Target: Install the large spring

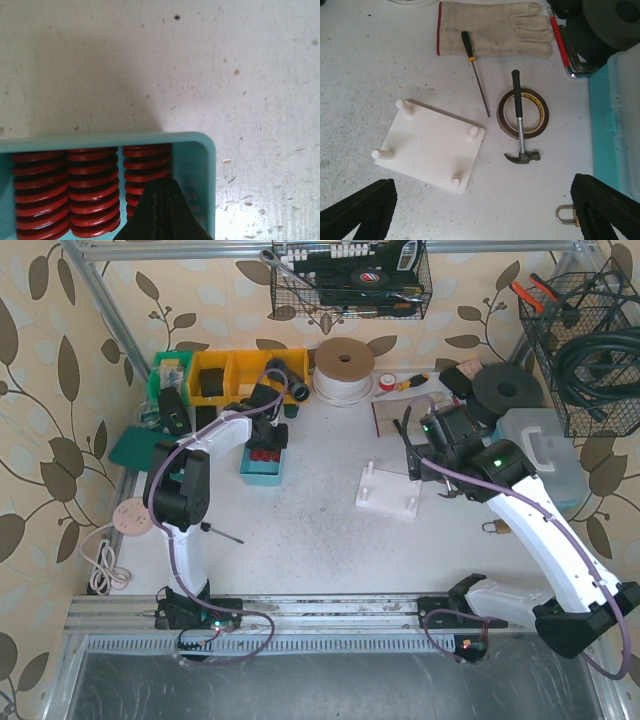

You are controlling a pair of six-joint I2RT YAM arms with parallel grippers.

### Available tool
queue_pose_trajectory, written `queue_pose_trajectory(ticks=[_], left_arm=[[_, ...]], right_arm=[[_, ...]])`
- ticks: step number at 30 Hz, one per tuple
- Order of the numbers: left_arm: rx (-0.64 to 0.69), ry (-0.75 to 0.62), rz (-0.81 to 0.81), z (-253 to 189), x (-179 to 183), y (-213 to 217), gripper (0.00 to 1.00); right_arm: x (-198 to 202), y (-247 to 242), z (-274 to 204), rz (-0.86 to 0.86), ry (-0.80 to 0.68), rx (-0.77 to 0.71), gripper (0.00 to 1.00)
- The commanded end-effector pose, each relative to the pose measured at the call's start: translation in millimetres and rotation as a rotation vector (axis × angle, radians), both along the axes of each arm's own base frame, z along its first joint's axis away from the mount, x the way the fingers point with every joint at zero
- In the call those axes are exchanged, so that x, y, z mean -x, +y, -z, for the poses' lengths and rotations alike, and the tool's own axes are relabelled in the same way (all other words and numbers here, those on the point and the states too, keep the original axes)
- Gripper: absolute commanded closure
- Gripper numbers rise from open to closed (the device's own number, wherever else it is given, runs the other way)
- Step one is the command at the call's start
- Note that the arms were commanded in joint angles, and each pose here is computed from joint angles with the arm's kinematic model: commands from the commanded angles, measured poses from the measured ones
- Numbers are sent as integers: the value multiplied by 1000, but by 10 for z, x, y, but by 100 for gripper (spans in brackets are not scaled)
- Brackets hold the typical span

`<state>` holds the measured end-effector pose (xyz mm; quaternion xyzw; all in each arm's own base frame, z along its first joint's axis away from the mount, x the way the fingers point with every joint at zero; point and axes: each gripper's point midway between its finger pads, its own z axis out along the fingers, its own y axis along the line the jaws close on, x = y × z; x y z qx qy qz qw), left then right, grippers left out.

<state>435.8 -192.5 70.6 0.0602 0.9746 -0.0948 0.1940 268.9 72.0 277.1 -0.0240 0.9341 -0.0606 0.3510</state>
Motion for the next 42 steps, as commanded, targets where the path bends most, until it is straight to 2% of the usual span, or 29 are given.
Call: queue_pose_trajectory(ticks=[1,4,11,17,22,27,32,35,42], left_arm=[[44,21,25,23,108,-32,96],[21,78,10,154,222,23,98],[-22,120,-10,205,378,143,99],[-40,193,-56,180,699,276,99],[-18,104,-56,-146,616,278,98],[-30,63,-66,-372,364,223,90],[-20,91,-71,-301,453,215,68],[-33,113,-61,-222,506,235,67],[-55,183,-28,-27,617,232,72]], right_arm=[[108,-134,-115,44,-26,9,6],[127,-163,-141,50,-36,14,6],[51,-136,-137,30,-44,38,6],[-32,-86,-140,1,-51,56,6],[-61,-80,-189,-15,-72,66,6],[-61,-66,-179,-30,-65,70,6],[-32,-95,-204,-25,-75,73,6],[-14,-116,-210,-20,-79,73,6],[3,-136,-185,-10,-76,73,6]])
